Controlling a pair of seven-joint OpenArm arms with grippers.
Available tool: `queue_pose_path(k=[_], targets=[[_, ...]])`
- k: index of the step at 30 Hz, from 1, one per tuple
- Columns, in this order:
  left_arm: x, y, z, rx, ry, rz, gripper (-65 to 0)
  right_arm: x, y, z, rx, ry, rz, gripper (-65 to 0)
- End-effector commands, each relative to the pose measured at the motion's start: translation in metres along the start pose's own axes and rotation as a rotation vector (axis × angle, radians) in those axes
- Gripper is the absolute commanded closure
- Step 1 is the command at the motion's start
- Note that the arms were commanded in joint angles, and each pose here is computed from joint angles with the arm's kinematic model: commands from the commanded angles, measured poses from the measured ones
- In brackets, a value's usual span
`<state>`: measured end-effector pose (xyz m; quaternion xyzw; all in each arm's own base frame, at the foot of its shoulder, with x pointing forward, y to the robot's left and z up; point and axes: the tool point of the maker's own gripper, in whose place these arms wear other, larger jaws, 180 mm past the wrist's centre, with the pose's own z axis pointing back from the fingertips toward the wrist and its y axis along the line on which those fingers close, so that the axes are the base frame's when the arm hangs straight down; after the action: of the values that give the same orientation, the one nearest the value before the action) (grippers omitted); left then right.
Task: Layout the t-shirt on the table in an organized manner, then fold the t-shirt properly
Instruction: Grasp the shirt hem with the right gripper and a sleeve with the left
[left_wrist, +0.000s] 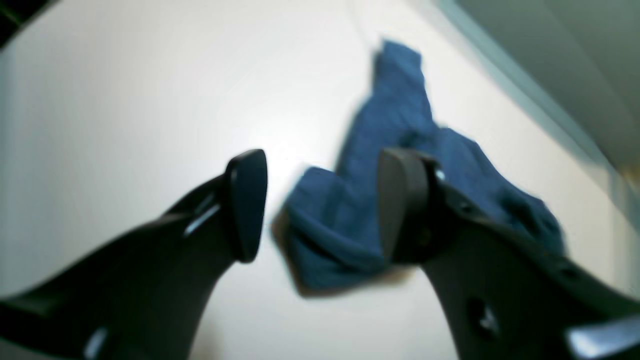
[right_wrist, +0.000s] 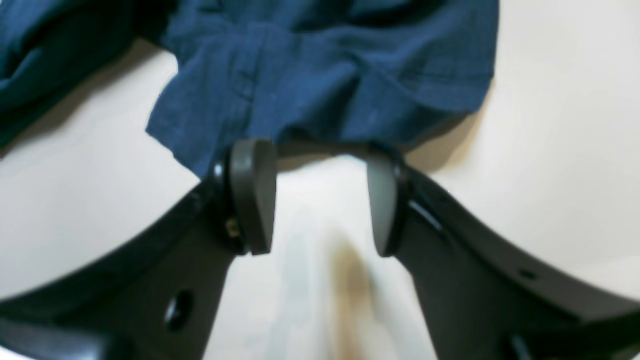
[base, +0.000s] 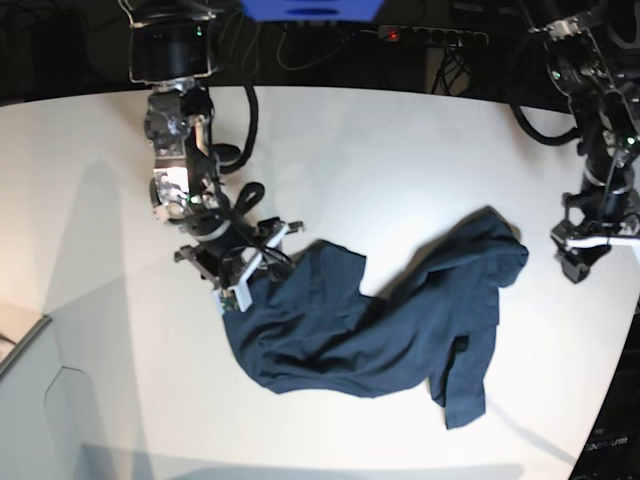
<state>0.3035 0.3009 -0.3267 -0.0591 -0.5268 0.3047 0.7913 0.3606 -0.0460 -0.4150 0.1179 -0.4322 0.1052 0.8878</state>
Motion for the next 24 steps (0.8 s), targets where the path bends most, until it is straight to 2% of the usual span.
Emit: queue_pose_path(k=[1, 7, 20, 24], targets=[[-0.001, 0.005, -0.003, 0.007, 0.004, 0.008, -34.2, 0.026, 0.004, -0.001, 0.016, -0.069, 0.009, -29.4], [-0.034, 0.024, -0.031, 0.057, 0.098, 0.082, -34.2, 0.026, 0.009, -0.002, 0.027, -0.068, 0.018, -29.4], [-0.068, 0.011, -0.085, 0.068, 0.221, 0.219, -34.2, -0.011, 0.002, 0.007, 0.013, 0.000, 0.020, -29.4], [-0.081, -0.009, -0.094, 0.032, 0.271, 0.189, -33.9, -0.017, 0.001, 0.009, 0.011, 0.010, 0.021, -29.4]])
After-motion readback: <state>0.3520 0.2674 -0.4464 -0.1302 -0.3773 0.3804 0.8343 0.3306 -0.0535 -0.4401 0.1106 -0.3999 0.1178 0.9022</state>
